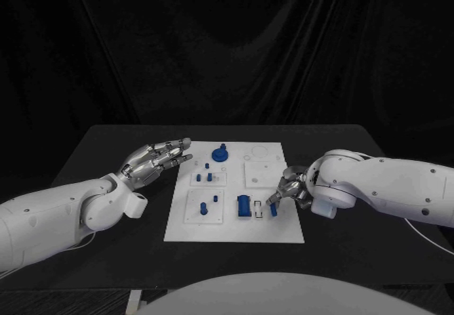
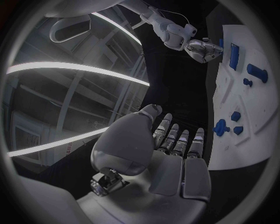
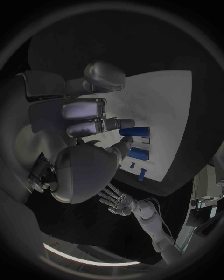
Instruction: Assemble the parts on the task board
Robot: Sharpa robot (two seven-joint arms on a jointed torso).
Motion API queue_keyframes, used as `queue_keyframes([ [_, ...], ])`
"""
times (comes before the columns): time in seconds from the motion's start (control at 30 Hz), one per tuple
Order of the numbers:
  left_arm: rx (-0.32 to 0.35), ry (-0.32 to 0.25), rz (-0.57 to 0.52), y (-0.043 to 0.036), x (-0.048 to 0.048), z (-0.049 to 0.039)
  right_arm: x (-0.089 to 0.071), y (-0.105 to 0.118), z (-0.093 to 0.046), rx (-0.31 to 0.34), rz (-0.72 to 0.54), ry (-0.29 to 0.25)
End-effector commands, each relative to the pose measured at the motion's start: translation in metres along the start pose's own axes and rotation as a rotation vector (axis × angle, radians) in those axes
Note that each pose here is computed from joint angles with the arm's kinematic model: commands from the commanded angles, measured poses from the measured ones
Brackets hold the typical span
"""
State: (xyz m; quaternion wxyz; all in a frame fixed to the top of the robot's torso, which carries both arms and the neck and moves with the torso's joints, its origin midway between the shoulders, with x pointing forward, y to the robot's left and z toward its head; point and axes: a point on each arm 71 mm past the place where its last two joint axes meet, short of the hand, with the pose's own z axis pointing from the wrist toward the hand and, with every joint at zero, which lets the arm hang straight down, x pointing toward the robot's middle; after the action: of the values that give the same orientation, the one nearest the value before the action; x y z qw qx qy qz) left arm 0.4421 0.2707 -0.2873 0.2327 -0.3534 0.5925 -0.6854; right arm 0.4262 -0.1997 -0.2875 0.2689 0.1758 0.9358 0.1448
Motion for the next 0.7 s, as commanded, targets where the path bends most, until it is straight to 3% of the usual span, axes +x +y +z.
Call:
queue_keyframes([
  [0.03,0.021,0.018,-0.015,-0.0008,0.0025,0.0011,0.002,-0.001,0.003,0.013,0.081,0.011],
  [0.7,0.016,0.028,-0.022,0.0006,0.0041,0.0026,0.010,0.003,0.019,0.022,0.106,0.000],
])
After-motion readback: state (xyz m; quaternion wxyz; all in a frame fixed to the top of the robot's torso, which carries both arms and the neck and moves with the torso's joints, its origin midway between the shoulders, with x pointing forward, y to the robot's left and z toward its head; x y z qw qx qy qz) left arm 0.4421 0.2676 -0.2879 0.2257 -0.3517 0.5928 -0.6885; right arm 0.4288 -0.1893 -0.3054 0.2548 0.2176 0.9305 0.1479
